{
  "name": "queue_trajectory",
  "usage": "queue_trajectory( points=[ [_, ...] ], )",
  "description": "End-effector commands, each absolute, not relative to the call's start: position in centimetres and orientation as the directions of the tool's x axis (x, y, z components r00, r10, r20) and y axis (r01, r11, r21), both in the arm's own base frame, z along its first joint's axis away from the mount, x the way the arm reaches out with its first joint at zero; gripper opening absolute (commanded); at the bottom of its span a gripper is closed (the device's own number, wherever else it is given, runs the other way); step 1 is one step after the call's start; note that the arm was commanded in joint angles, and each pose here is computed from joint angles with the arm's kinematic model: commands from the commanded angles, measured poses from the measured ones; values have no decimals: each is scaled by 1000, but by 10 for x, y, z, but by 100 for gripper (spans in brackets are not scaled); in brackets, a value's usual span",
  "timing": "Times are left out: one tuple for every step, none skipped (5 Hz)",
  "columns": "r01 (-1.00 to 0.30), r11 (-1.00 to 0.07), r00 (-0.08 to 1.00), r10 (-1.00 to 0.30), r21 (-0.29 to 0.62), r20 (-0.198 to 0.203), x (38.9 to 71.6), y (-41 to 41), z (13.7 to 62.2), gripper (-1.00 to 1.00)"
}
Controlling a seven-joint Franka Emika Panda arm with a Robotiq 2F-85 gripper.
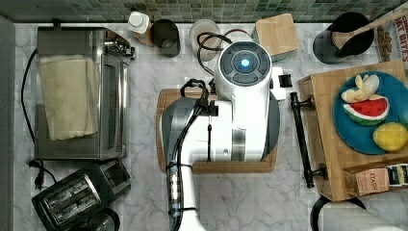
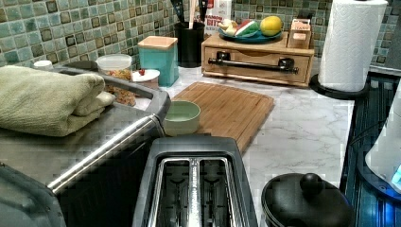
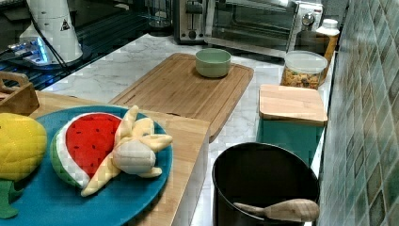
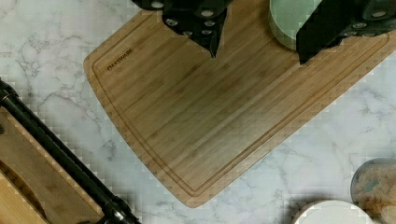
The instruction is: Open the drawer.
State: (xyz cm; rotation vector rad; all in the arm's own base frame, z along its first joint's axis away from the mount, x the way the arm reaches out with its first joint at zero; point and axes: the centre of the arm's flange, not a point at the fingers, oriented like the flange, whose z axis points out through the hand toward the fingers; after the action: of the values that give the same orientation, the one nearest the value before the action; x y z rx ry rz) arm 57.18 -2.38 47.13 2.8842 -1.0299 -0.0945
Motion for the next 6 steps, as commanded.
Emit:
queue_trajectory(
  points=[
    [-628,-771,773,-634,104,-37,570,-25,466,100],
    [-507,-851,856,-516,141,-37,553,-33,450,100],
    [-308,-948,947,-313,75,-70,534,-81,434,100],
    [-158,-985,985,-162,65,-55,524,-120,424,100],
    [-36,-997,998,-40,72,-48,521,-151,413,100],
    [55,-994,998,51,100,-37,511,-176,402,100]
  ],
)
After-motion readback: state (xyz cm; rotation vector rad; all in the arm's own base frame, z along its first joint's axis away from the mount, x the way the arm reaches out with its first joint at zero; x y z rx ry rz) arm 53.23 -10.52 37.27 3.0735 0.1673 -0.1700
